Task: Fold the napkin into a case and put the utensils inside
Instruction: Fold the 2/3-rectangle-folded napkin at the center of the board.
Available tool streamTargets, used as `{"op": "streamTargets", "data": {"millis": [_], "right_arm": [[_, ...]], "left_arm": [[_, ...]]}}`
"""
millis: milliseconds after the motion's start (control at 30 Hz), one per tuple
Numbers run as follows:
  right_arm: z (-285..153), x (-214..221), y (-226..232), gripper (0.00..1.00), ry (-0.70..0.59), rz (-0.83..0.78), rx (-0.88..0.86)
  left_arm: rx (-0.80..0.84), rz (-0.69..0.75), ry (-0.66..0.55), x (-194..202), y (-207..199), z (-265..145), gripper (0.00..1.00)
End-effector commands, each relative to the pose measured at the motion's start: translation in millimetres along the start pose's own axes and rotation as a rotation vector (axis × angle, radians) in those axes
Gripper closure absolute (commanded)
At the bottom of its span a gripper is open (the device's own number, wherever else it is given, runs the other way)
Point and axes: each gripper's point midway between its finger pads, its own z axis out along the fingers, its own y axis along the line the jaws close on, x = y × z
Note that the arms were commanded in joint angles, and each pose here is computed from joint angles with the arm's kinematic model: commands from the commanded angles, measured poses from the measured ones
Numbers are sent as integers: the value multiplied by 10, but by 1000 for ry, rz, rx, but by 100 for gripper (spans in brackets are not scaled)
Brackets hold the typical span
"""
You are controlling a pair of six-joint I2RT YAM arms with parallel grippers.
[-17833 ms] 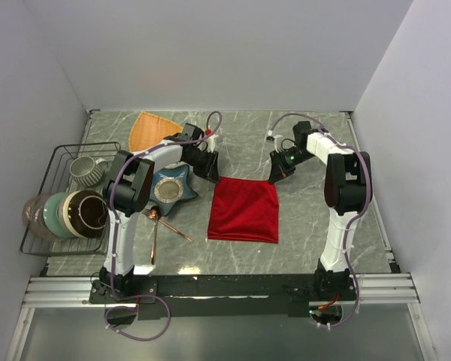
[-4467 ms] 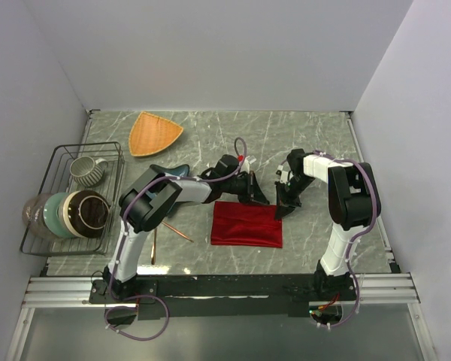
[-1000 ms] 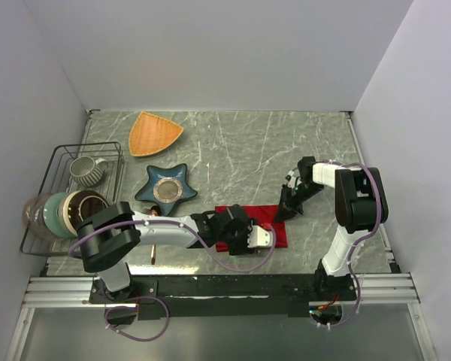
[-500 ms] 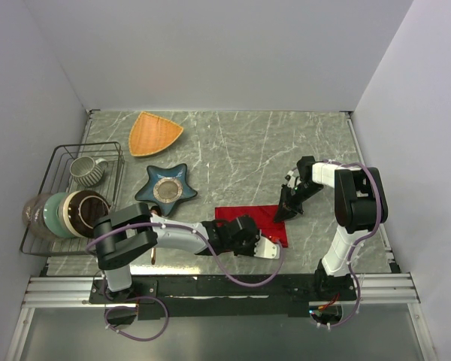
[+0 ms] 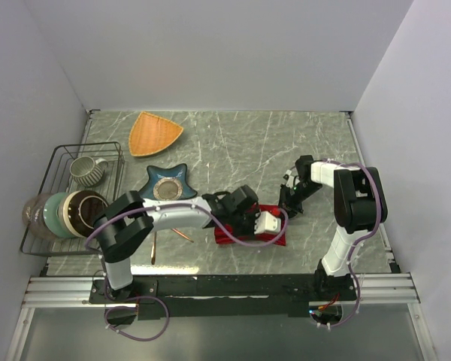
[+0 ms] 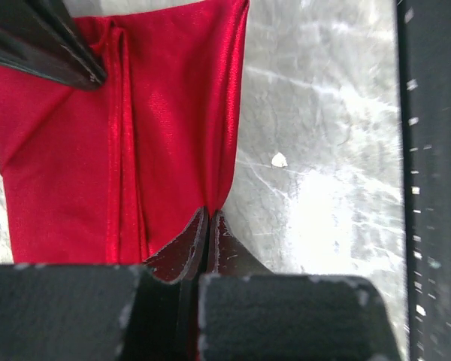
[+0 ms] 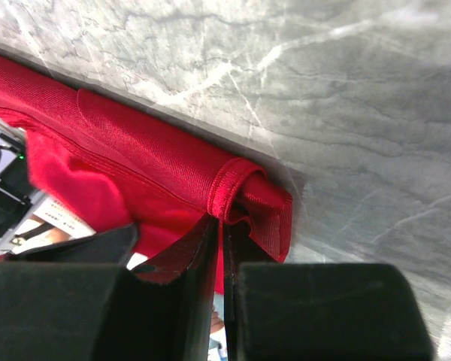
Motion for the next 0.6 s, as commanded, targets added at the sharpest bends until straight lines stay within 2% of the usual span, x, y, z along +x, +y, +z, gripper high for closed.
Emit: {"op": "streamTargets", "data": {"millis": [0,567], "right_arm": [[-9,-216,-320,86,-82,-86,182],[2,-281,-287,86,-65,-130,203]], "left_arm": [[182,-112,-56,-222,-120,-134,99],[427,-451,-147,-279,538,-285,99]]}}
